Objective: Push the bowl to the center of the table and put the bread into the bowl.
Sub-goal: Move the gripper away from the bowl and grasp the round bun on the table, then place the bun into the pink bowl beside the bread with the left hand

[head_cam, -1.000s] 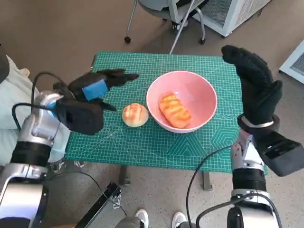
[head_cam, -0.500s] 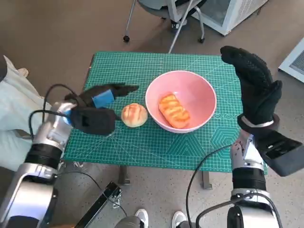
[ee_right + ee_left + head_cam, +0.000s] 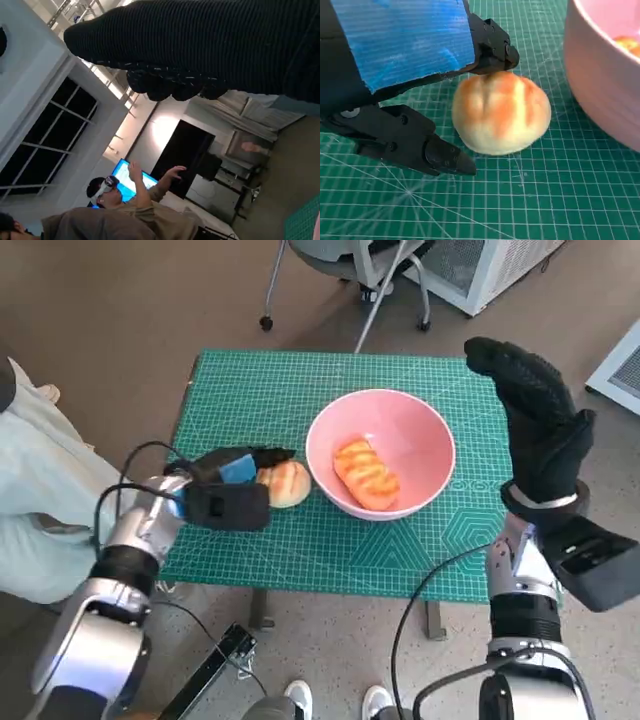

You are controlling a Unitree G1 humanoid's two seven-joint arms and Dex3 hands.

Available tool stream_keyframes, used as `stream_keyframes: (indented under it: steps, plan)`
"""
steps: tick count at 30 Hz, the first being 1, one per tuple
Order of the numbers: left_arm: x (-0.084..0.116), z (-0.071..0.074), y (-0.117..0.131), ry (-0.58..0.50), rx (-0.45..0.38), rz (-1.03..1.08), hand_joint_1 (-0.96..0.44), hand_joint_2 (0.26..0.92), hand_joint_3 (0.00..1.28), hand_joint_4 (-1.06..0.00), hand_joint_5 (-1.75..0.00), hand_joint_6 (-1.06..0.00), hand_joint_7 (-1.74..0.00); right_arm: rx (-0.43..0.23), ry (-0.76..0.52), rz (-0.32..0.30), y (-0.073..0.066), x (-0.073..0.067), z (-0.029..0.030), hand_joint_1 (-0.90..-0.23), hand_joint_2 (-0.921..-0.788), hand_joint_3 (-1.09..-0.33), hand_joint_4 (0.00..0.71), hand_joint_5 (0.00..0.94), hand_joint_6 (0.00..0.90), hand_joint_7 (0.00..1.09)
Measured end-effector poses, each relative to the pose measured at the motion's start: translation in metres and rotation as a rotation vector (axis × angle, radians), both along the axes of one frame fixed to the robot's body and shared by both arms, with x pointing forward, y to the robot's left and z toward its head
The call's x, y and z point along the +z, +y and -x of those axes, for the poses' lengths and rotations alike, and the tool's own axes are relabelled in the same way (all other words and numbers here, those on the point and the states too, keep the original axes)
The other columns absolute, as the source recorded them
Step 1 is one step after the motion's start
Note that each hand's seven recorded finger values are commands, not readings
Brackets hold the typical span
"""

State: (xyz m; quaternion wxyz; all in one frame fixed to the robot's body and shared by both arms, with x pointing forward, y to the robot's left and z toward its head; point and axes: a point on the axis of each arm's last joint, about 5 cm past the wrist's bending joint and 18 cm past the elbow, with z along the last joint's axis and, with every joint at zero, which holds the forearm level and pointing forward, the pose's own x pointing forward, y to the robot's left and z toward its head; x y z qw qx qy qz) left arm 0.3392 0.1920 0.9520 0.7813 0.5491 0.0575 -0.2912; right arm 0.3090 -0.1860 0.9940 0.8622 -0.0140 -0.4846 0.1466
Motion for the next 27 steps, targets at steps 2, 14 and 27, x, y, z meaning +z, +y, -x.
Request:
stream_keyframes:
  steps: [2,14,27]
  plan:
    - [-0.001,-0.001,-0.003,-0.001,0.008,-0.003,-0.23,0.831,0.01,-0.35,-0.03,-0.41,-0.04,0.001,0.0,0.001,0.0,0.0,-0.0001,-0.578,-0.921,-0.679,0.363,0.001,0.028,0.76]
    - [-0.004,-0.003,-0.011,-0.029,0.039,-0.013,-0.02,0.916,0.11,-0.65,-0.96,-0.54,-1.06,0.001,-0.003,0.001,0.0,0.001,-0.0003,-0.575,-0.921,-0.68,0.363,0.001,0.027,0.76]
    - [0.014,-0.003,0.011,-0.144,0.038,0.048,0.0,0.92,0.09,-0.67,-1.15,-0.58,-1.24,-0.004,-0.007,-0.002,0.0,0.002,-0.0001,-0.581,-0.921,-0.68,0.363,0.0,0.024,0.76]
